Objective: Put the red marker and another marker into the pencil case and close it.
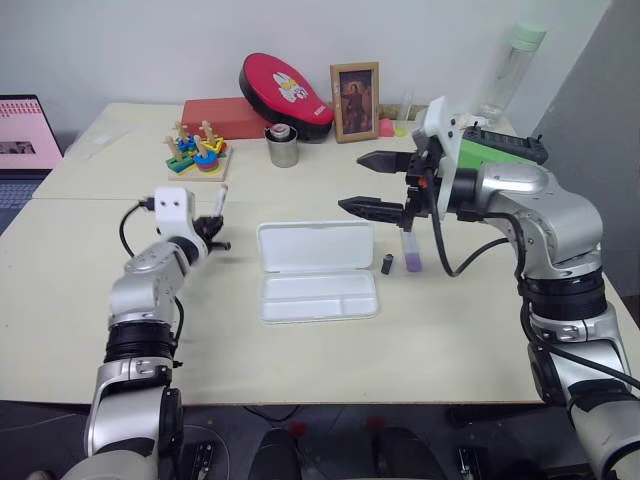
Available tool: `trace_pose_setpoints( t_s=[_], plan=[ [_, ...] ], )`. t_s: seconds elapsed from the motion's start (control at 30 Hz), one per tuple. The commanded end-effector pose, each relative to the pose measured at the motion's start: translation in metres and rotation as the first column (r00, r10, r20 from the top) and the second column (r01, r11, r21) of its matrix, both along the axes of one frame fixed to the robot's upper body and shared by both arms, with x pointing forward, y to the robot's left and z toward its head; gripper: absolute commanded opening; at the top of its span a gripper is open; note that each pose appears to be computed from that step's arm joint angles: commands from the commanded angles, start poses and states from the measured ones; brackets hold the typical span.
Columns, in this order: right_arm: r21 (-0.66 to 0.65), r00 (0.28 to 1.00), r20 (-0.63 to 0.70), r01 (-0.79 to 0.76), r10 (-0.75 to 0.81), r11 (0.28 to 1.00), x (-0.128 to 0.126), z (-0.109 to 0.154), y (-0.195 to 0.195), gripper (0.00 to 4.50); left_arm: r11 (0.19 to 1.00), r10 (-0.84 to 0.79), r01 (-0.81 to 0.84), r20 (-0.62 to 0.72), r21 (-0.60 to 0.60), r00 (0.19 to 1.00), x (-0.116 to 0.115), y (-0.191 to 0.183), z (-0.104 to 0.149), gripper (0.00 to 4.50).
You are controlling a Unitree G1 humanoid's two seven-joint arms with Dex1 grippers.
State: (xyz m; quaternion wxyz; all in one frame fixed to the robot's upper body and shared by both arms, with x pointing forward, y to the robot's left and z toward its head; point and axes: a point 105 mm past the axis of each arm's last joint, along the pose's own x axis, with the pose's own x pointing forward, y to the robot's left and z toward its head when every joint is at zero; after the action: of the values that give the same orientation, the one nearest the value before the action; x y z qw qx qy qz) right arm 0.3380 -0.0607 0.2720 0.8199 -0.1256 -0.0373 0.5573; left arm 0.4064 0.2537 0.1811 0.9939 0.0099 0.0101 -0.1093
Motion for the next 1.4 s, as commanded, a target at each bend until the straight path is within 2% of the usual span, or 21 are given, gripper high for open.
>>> trace_pose_setpoints(
  t_s=[0.03, 0.1, 0.17, 0.23, 0.4, 0.5, 0.7, 0.83, 1.07, 1.4],
  plan=[
    [0.041, 0.996, 0.093, 0.012, -0.015, 0.999, -0.008, 0.023, -0.017, 4.50, 0.938, -0.343, 0.319, 0.238, 0.135, 0.909, -0.025, -0.047, 0.082, 0.47],
    [0.037, 0.995, 0.100, 0.025, -0.028, 0.999, -0.010, 0.025, -0.026, 4.50, 0.837, -0.535, 0.489, 0.185, 0.245, 0.824, -0.043, -0.076, 0.081, 0.47],
    [0.032, 0.993, 0.106, 0.047, -0.050, 0.998, -0.011, 0.025, -0.037, 4.50, 0.701, -0.682, 0.623, 0.074, 0.347, 0.727, -0.059, -0.102, 0.070, 0.47],
    [0.023, 0.991, 0.110, 0.072, -0.074, 0.997, -0.012, 0.025, -0.047, 4.50, 0.563, -0.774, 0.724, -0.054, 0.399, 0.631, -0.071, -0.118, 0.054, 0.47],
    [0.008, 0.984, 0.116, 0.135, -0.135, 0.991, -0.014, 0.021, -0.062, 4.50, 0.348, -0.820, 0.831, -0.290, 0.433, 0.494, -0.080, -0.129, 0.019, 0.47],
    [0.005, 0.982, 0.111, 0.150, -0.150, 0.989, -0.019, 0.018, -0.064, 4.50, 0.264, -0.803, 0.858, -0.393, 0.440, 0.448, -0.080, -0.128, -0.004, 0.47],
    [-0.021, 0.977, 0.089, 0.197, -0.195, 0.980, -0.025, 0.006, -0.070, 4.50, 0.220, -0.746, 0.864, -0.493, 0.453, 0.448, -0.070, -0.127, -0.030, 0.47],
    [-0.033, 0.975, 0.071, 0.213, -0.210, 0.976, -0.029, -0.001, -0.071, 4.50, 0.213, -0.741, 0.871, -0.507, 0.442, 0.439, -0.070, -0.127, -0.036, 0.47],
    [-0.101, 0.979, 0.006, 0.204, -0.204, 0.974, -0.034, -0.022, -0.071, 4.50, 0.248, -0.731, 0.878, -0.515, 0.410, 0.448, -0.070, -0.129, -0.041, 0.47],
    [-0.115, 0.986, -0.015, 0.165, -0.168, 0.980, -0.038, -0.025, -0.069, 4.50, 0.290, -0.715, 0.871, -0.516, 0.397, 0.473, -0.070, -0.130, -0.044, 0.47]
  ],
)
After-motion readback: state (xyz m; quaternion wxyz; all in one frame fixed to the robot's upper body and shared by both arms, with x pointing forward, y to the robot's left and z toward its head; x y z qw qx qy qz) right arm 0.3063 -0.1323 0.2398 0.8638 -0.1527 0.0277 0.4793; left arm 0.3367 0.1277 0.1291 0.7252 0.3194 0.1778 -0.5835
